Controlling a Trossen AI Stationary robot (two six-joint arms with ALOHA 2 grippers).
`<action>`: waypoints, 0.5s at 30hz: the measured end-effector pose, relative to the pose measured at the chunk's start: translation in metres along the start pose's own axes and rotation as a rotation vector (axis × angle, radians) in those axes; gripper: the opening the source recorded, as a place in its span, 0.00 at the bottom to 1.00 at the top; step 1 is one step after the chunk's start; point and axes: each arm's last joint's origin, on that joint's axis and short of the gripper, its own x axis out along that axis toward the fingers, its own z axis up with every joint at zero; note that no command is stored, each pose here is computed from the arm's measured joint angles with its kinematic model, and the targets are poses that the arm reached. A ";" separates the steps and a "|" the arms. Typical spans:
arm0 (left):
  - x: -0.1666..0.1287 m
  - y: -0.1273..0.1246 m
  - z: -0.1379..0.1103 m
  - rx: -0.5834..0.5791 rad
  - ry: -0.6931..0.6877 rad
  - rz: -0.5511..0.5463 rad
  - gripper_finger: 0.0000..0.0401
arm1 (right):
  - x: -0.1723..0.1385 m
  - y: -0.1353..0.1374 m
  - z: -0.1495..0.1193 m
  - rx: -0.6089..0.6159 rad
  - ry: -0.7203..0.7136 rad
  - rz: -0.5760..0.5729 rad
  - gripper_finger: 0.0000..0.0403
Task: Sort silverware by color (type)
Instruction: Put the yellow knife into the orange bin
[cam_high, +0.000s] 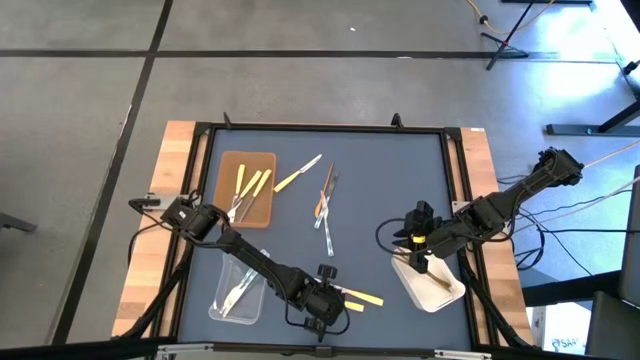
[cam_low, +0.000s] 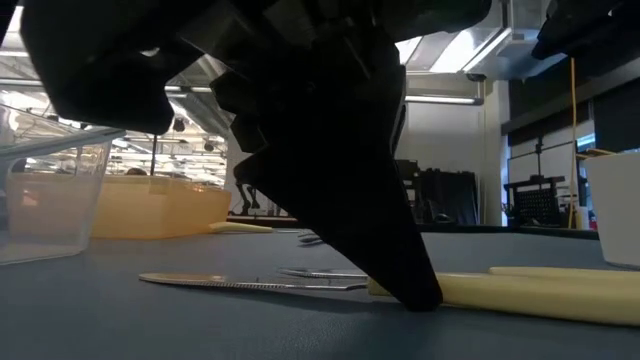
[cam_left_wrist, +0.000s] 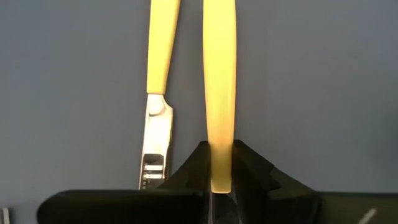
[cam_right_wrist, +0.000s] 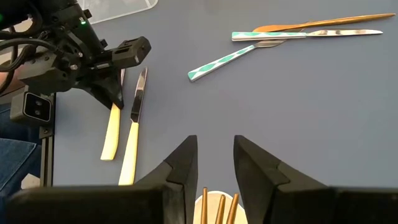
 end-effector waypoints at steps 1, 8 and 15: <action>0.000 0.000 0.000 0.000 -0.001 0.000 0.09 | 0.000 0.000 0.000 0.000 0.000 0.000 0.23; -0.003 0.001 0.005 -0.005 -0.013 0.003 0.10 | 0.000 0.000 0.000 -0.001 0.001 0.000 0.23; -0.012 0.001 0.021 -0.019 -0.062 -0.001 0.10 | 0.000 0.000 0.000 0.000 0.001 0.000 0.23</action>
